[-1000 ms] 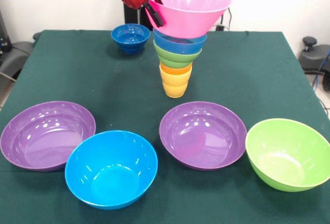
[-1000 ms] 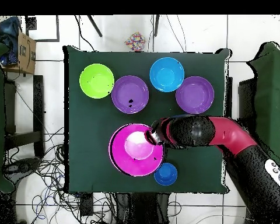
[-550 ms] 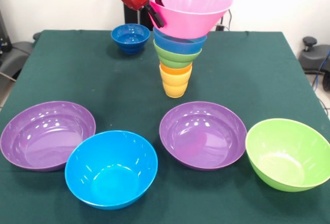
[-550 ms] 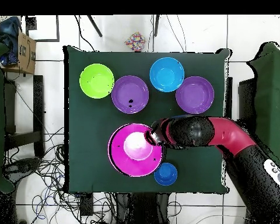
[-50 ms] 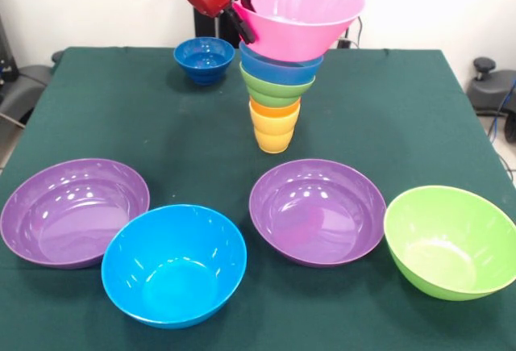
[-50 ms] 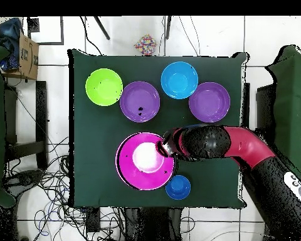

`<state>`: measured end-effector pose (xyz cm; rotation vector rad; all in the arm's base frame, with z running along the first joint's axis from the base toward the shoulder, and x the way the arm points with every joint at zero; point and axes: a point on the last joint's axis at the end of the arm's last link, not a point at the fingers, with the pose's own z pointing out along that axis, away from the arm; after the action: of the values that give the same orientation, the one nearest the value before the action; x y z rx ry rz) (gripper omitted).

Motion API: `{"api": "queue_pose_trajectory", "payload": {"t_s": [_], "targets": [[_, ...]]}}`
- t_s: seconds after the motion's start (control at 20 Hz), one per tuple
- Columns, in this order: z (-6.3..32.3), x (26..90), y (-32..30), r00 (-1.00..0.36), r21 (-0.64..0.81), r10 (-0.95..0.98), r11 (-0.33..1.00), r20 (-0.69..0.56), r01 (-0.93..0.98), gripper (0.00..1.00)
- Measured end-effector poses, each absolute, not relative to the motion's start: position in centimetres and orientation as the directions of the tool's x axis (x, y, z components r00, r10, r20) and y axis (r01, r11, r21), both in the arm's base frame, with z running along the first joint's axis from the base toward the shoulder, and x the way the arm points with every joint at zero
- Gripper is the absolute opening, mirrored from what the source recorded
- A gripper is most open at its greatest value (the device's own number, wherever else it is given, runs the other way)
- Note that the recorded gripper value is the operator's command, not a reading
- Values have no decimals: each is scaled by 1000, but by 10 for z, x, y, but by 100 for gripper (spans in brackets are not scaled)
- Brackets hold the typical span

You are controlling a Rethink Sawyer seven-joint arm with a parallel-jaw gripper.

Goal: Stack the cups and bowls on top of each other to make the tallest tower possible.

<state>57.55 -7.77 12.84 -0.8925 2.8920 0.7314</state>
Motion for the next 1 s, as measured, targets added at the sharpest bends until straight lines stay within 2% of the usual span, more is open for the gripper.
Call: {"api": "queue_pose_trajectory", "payload": {"t_s": [1.0], "targets": [[129, 576, -73, -833, 430, -530, 723, -157, -541, 0]]}}
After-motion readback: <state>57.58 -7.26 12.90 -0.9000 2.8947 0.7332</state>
